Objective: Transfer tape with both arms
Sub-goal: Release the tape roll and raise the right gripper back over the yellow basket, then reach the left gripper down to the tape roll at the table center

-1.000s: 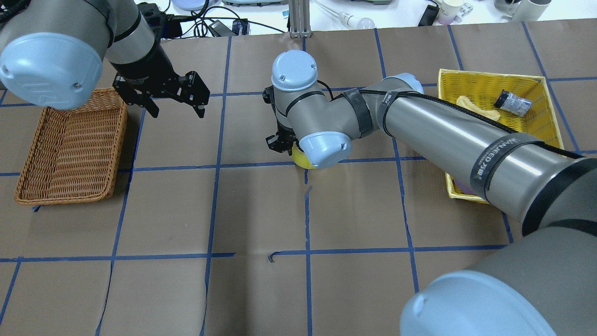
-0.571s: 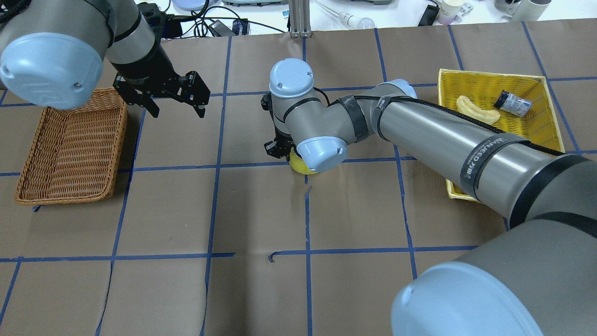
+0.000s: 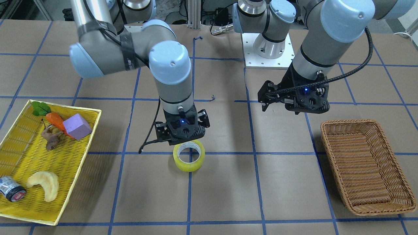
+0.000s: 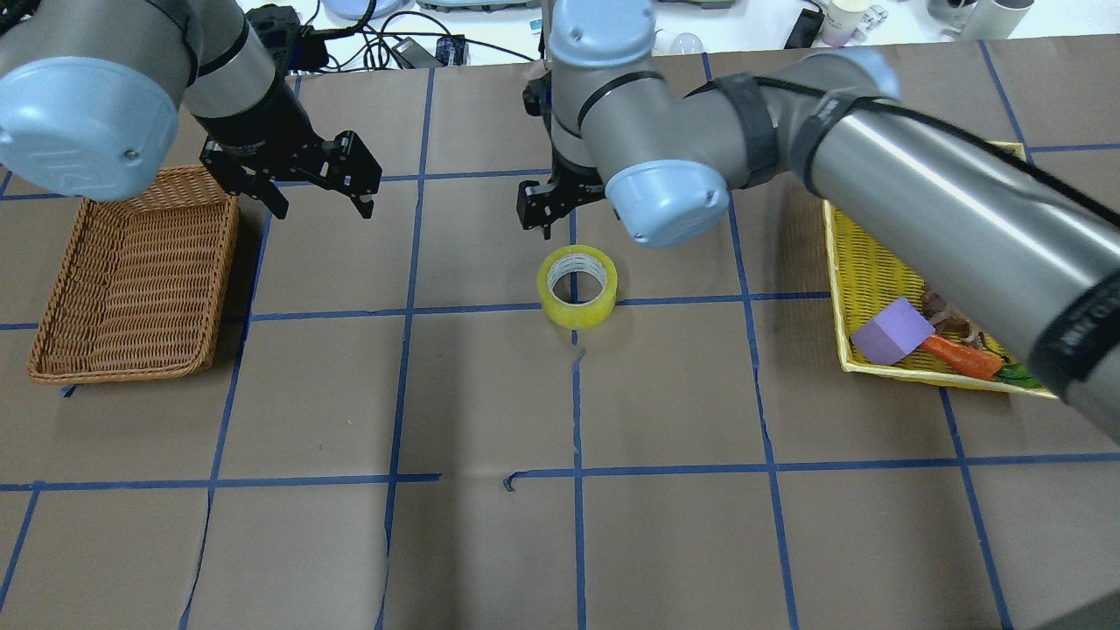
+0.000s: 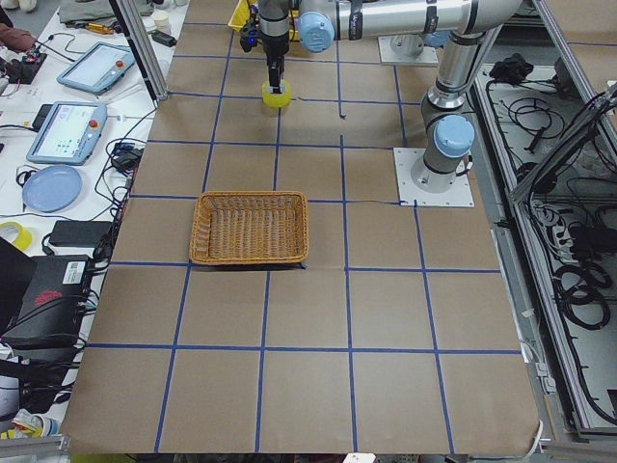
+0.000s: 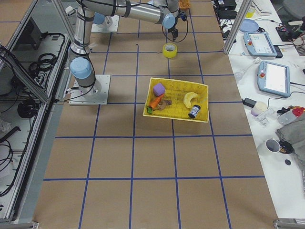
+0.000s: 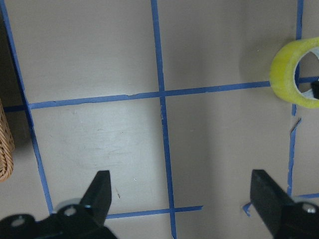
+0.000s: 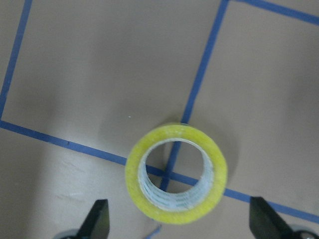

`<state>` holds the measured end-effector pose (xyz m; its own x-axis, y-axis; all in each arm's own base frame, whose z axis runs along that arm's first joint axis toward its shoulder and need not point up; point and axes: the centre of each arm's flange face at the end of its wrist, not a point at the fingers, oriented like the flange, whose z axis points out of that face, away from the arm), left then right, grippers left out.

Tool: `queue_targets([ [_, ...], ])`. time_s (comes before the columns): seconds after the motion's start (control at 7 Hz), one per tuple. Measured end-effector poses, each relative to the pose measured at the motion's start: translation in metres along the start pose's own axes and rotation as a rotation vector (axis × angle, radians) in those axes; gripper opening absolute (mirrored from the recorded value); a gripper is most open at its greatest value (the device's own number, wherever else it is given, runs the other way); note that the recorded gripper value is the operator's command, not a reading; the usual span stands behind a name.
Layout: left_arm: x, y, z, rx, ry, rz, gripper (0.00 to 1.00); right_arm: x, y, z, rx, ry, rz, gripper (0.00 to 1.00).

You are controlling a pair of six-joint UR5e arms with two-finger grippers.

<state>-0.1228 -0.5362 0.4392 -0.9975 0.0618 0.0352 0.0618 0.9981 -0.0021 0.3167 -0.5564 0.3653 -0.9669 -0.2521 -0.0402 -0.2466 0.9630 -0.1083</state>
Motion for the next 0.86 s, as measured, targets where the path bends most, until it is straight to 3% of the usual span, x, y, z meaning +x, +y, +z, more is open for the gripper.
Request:
queue_targets([
  [0.43, 0.001, 0.001, 0.002, -0.006, -0.002, 0.001, 1.00, 0.100, 0.050, -0.106, -0.060, 0.026, 0.163, 1.00],
  [0.86, 0.004, 0.000, 0.005, -0.011, 0.001, 0.002, 1.00, 0.141, 0.073, -0.148, -0.041, 0.038, 0.225, 1.00],
])
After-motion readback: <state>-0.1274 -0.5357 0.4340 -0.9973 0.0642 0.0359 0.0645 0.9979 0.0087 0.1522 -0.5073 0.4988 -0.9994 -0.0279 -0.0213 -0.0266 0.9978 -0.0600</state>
